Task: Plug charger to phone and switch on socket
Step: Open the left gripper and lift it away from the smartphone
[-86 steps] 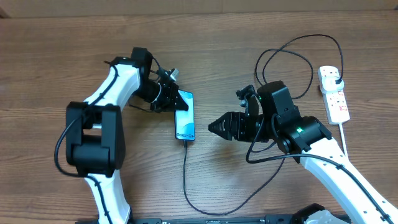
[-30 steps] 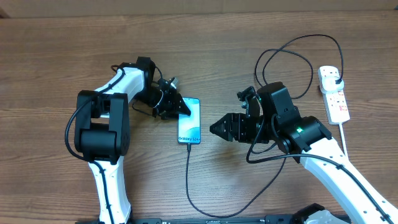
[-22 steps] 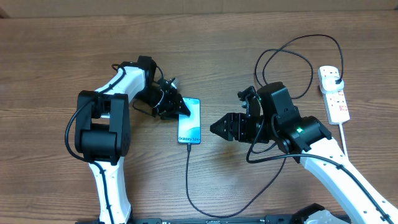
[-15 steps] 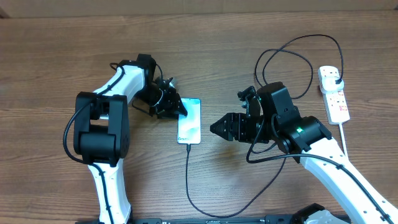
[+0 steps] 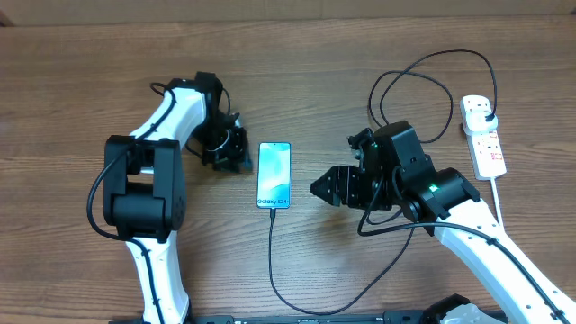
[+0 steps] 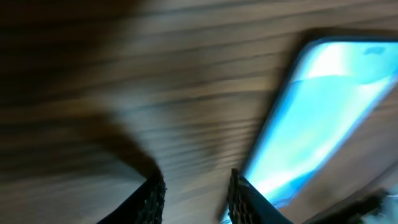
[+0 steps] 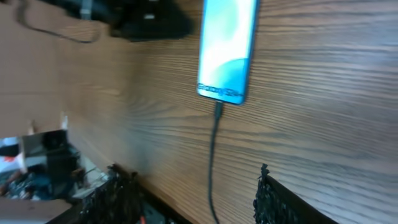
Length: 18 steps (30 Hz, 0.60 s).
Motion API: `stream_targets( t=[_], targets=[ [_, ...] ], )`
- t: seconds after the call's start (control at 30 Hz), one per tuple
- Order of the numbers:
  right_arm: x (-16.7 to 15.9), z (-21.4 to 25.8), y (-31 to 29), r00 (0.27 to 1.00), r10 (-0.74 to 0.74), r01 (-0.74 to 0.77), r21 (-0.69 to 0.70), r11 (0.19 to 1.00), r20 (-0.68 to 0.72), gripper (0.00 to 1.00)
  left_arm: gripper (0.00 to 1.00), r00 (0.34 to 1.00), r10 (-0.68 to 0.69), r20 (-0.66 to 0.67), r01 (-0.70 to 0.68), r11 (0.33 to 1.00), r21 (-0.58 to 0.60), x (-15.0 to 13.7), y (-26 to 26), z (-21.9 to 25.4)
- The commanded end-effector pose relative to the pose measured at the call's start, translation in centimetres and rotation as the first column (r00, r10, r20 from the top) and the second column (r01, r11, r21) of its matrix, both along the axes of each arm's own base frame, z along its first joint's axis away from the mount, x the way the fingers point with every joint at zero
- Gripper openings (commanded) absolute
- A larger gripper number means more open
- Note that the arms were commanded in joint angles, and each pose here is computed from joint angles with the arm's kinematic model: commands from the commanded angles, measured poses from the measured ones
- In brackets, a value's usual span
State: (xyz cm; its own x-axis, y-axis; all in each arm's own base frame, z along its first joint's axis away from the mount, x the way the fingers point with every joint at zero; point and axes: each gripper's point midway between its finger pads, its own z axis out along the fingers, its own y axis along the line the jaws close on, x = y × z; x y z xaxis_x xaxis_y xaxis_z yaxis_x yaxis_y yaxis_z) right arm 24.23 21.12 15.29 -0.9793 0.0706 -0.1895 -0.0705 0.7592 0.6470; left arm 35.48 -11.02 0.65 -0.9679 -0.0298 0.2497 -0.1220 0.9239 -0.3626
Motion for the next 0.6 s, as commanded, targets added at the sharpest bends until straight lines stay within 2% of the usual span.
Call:
stream_targets(
  t=[0.0,0.13,0.27,0.33,0.47,0.57],
  targets=[
    [0.9,-0.2,-1.1,0.999,-0.040,0.042,-0.066,0.997,0.038,0.63,0.36,0.993,-0.035,0.111,0.022,0.993,0.120,2.2,3.3,3.2],
    [0.7,-0.9,-2.0,0.998,-0.059,0.062,-0.117,0.991,0.023,0.55,0.36,0.961,-0.038,0.272,0.008,0.994,0.110,4.0,3.2,9.6],
    [0.1,-1.5,-3.2,0.996,-0.084,0.082,-0.170,0.982,-0.006,0.47,0.37,0.883,-0.036,0.468,-0.009,0.996,0.094,4.6,3.1,17.2],
    [0.0,-1.4,-3.7,0.995,-0.096,0.092,-0.186,0.978,-0.017,0.38,0.38,0.844,-0.033,0.536,-0.017,0.996,0.087,4.3,3.1,19.8],
    [0.0,-0.3,-5.2,0.992,-0.127,0.121,-0.219,0.968,-0.015,0.13,0.41,0.763,-0.027,0.646,-0.027,0.997,0.073,2.9,3.3,24.8],
    [0.3,1.4,-6.2,0.987,-0.160,0.158,-0.209,0.965,0.004,0.08,0.44,0.714,-0.023,0.699,-0.032,0.997,0.066,1.8,3.4,27.5]
  ],
)
